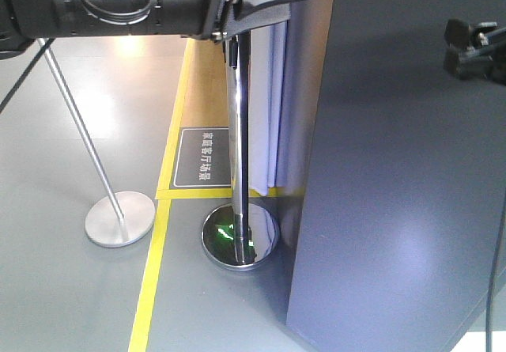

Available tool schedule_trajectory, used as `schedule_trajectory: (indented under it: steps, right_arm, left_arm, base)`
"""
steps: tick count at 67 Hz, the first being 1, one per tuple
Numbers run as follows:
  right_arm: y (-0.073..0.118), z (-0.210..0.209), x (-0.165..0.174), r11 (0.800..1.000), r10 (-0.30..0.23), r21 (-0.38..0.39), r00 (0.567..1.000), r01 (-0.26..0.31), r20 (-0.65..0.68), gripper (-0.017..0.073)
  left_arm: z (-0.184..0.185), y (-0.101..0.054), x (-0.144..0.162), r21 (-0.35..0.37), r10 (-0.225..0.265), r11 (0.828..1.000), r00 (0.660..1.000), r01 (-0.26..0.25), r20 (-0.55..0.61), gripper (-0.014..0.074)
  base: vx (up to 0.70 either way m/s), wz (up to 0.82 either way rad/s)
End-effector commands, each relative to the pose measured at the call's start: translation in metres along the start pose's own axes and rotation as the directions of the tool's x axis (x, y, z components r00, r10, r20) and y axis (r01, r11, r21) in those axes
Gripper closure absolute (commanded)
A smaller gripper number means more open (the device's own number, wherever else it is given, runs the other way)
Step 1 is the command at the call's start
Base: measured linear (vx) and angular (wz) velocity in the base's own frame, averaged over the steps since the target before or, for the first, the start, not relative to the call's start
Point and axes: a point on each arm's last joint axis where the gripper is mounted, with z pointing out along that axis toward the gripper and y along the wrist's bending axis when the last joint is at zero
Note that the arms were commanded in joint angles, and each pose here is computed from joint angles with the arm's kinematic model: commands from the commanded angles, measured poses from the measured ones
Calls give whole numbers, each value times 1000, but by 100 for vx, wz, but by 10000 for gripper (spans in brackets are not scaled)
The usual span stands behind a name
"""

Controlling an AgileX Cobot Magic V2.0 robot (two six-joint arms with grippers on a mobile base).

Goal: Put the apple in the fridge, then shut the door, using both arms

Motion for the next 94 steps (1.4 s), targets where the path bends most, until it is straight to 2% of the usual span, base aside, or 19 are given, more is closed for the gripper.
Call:
schedule_trajectory:
  steps: [1,19,28,38,41,48,53,60,68,94]
  right_arm:
    - [-7,2,-20,998,-3,69,996,-3,92,-28]
    - [-6,29,-27,997,1,71,996,-8,90,-28]
    - [-6,39,-29,997,20,75,996,-27,92,-28]
    - [-6,52,-29,997,-7,82,996,0,84,-28]
    - [-9,56,-29,996,8,89,997,-16,81,-28]
    - [-27,65,-29,988,93,114,994,-100,61,-28]
    - [-42,70,-30,987,104,118,994,-108,39,-28]
    - [-59,78,-32,989,116,96,993,-116,4,-28]
    - [-69,86,-36,991,121,53,992,-120,-28,-28]
    - [-68,112,-56,994,103,-29,995,-103,-15,-28]
  left_arm:
    - [-14,-26,-13,58,22,998,997,-26,72,186]
    - [-14,-26,-13,56,25,998,997,-29,69,186]
    - [-14,-24,-12,33,49,998,997,-51,55,186]
    - [-14,-23,-11,25,56,998,997,-58,51,186]
    - [-14,-23,-11,24,56,998,997,-57,51,186]
    - [-14,-23,-11,23,57,998,997,-58,52,186]
    - [-14,-23,-11,23,57,998,997,-58,52,186]
    - [-14,-23,-12,22,57,998,997,-58,53,186]
    - [-14,-23,-12,23,57,998,997,-58,53,186]
    - [-14,-23,-12,21,56,998,997,-57,56,187]
  base:
    - [0,0]
    - [0,0]
    - [0,0]
    - [0,0]
    - [0,0]
    - [0,0]
    - [0,0]
    - [0,0]
    - [0,0]
    - [0,0]
